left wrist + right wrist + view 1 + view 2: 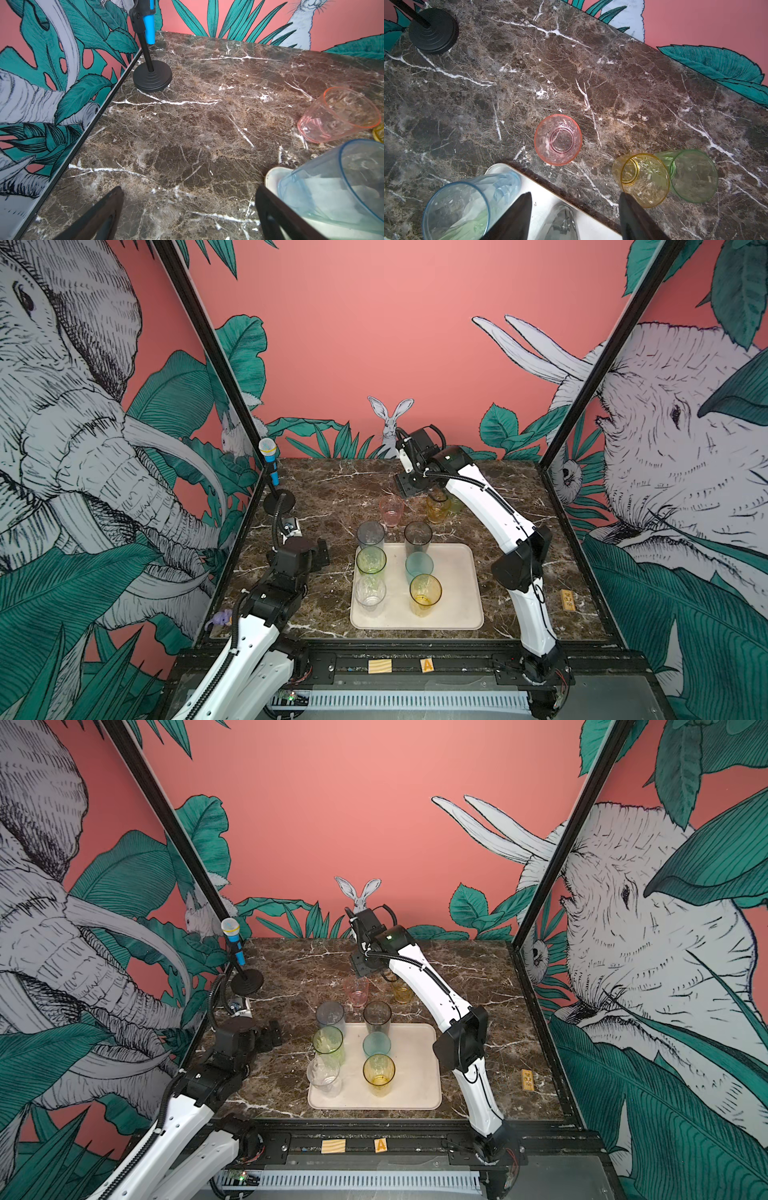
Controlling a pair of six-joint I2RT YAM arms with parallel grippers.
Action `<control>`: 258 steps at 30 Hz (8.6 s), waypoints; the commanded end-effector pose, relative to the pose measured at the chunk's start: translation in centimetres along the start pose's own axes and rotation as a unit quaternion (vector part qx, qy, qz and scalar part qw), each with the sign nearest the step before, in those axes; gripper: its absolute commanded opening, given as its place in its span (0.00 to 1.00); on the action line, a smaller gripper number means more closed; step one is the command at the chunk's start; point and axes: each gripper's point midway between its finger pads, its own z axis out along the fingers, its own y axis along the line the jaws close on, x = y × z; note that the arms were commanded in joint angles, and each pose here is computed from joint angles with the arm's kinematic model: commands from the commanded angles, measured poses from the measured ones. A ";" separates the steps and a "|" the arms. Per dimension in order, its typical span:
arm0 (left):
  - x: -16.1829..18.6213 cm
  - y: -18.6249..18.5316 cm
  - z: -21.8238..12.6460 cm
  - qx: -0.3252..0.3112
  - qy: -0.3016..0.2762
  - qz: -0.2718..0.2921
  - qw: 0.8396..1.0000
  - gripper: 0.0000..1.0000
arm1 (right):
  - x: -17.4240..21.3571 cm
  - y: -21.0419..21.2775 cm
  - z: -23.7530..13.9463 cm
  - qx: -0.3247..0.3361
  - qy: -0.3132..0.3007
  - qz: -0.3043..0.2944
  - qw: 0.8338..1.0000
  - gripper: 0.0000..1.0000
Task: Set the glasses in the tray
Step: 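Raise the right gripper and move it over the pink tumbler, then lower the open right gripper around the pink tumbler's rim, then close the right gripper on the pink tumbler's rim, then lift the pink tumbler with the right gripper and carry it toward the tray, then lower the pink tumbler onto the tray corner beside the teal tumbler, then open the right gripper to release the pink tumbler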
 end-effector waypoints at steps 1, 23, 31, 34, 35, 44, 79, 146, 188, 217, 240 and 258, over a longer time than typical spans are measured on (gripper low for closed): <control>-1.6 0.0 -0.5 -0.001 -0.018 -0.007 1.000 1.00 | 0.3 -0.1 0.9 -0.008 0.012 0.002 1.000 0.69; -2.1 -0.4 -0.1 0.000 -0.020 0.003 1.000 0.99 | 2.2 0.8 9.3 -0.023 0.061 0.029 0.997 0.60; -1.8 -0.1 -0.5 0.003 -0.023 -0.001 1.000 0.99 | 3.1 0.5 10.8 -0.013 0.074 0.036 0.997 0.59; -1.7 0.0 -0.6 0.003 -0.022 0.001 1.000 0.99 | 3.3 0.3 11.2 -0.005 0.077 0.038 0.996 0.60; -1.6 0.0 -0.6 0.002 -0.021 0.001 1.000 1.00 | 3.4 0.2 11.3 -0.002 0.078 0.039 0.996 0.59; -1.3 0.0 -0.6 0.005 -0.020 0.001 1.000 1.00 | 4.3 -0.3 12.8 0.012 0.090 0.042 0.995 0.58; -1.0 -1.0 0.3 0.018 -0.009 0.005 1.000 0.99 | 5.2 -1.0 15.2 0.016 0.099 0.057 0.993 0.02; -0.1 -2.3 1.3 0.046 0.010 -0.024 0.999 0.99 | 3.8 -10.0 -7.9 0.094 -0.016 0.084 0.992 0.00; 0.5 -3.9 2.1 0.075 0.024 -0.046 0.996 0.99 | 19.4 -10.4 -4.4 0.076 0.026 0.141 0.987 0.00; 1.2 -4.3 3.1 0.075 0.040 -0.047 0.995 0.99 | 23.5 -10.5 1.1 0.087 0.089 0.142 0.982 0.00; 2.1 -4.7 4.0 0.074 0.055 -0.047 0.995 0.99 | 23.7 -10.6 1.0 0.091 0.093 0.144 0.981 0.23; 2.4 -4.6 4.3 0.069 0.060 -0.042 0.995 0.99 | 22.0 -10.6 -1.1 0.089 0.076 0.144 0.983 0.50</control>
